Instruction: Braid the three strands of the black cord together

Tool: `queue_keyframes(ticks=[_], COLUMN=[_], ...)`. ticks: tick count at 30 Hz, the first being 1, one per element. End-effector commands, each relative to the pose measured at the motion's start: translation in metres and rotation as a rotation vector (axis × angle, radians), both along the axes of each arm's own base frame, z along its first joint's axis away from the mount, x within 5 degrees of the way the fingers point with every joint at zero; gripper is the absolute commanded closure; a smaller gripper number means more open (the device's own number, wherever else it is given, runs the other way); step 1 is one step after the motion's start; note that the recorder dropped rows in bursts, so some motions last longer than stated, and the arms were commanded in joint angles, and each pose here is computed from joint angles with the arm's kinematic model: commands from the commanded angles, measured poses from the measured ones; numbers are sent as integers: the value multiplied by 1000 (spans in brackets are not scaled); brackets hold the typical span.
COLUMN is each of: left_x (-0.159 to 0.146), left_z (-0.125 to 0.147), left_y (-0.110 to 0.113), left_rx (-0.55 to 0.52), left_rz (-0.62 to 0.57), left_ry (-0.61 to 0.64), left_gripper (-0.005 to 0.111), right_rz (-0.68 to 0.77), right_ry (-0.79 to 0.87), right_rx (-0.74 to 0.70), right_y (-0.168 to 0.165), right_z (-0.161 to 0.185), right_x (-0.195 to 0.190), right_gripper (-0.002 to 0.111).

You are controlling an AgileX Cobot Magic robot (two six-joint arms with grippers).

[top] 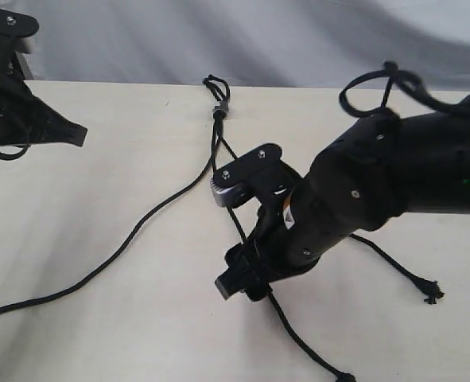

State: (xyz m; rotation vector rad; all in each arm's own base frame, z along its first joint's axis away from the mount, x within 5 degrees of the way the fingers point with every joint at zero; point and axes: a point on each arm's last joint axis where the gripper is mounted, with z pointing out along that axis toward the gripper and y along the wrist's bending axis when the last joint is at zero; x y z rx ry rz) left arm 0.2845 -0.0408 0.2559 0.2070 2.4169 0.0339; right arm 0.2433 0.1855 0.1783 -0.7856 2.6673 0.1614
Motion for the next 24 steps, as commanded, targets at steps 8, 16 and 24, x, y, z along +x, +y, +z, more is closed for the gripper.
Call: queue_keyframes(ticks=[8,16,24], left_x=[-1,-1,-1], left_z=[7,7,7], left_y=[2,2,2], left_rx=[-13,-12,-12], left_rz=[4,3,3], left_ry=[-58,-58,-58], left_gripper=[107,107,107], right_rz=[-46,-40,29], right_ry=[144,198,67], right_rx=[-91,-137,-142], right_y=[3,3,1], right_z=[-46,-67,-28], right_x=[3,3,14], right_gripper=[38,86,109])
